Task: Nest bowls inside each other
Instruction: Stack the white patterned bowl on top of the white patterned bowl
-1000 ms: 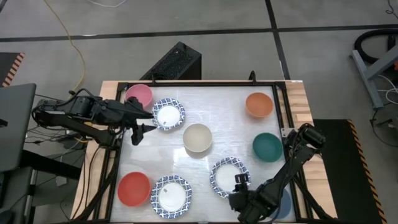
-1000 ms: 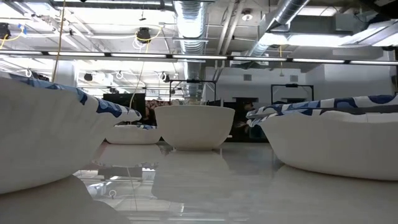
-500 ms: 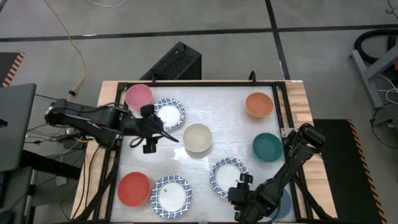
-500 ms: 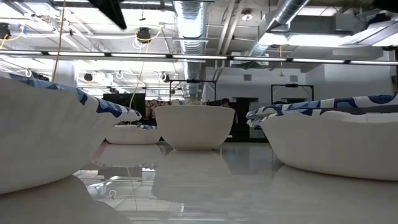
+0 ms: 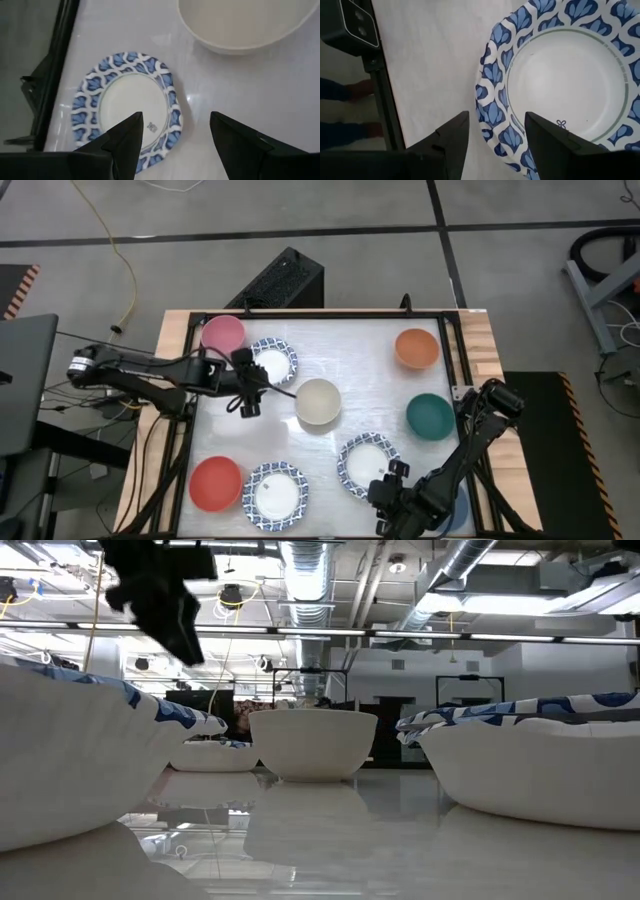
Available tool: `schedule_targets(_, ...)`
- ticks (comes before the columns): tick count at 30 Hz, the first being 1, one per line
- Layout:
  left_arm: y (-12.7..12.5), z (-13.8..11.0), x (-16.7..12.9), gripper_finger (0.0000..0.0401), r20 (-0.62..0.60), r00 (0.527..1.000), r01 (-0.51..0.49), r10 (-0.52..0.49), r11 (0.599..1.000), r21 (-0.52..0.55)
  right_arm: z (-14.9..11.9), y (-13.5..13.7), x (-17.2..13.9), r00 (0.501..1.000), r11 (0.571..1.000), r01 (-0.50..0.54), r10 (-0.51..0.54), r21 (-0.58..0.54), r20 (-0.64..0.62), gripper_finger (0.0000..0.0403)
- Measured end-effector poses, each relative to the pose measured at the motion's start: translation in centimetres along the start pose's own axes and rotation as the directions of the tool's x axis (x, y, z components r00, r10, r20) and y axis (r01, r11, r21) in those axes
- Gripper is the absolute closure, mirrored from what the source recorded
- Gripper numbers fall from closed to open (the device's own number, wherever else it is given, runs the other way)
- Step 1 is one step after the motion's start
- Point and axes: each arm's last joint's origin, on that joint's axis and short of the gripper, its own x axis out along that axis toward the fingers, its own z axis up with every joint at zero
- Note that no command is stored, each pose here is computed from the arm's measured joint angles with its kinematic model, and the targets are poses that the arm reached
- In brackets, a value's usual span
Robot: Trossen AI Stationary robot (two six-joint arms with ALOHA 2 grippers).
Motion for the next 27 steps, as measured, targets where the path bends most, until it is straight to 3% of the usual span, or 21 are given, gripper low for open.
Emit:
schedule_targets(7,-1.2,-2.9,2.7,0.0180,-0.064,0.998,0.010,-0.009,1.000,0.019,0.1,0.0,0.0,1.000,1.000,0.001,-0.001,0.001,0.002,0.0188)
schedule_targets(10,-1.3,-3.9,3.5,0.0180,-0.069,0.997,-0.038,0.040,0.999,0.025,0.2,-0.1,0.1,1.000,1.000,0.007,-0.007,0.004,0.011,0.0188)
schedule_targets(16,-1.8,-5.5,4.8,0.0180,-0.060,0.998,-0.034,0.037,0.998,0.046,0.7,-0.4,0.3,1.000,1.000,0.017,-0.017,0.015,0.011,0.0188)
schedule_targets(27,-0.5,-7.4,7.6,0.0184,-0.117,0.991,-0.052,0.059,0.997,0.063,1.1,-0.3,0.5,1.000,0.999,-0.004,0.003,0.039,0.025,0.0188)
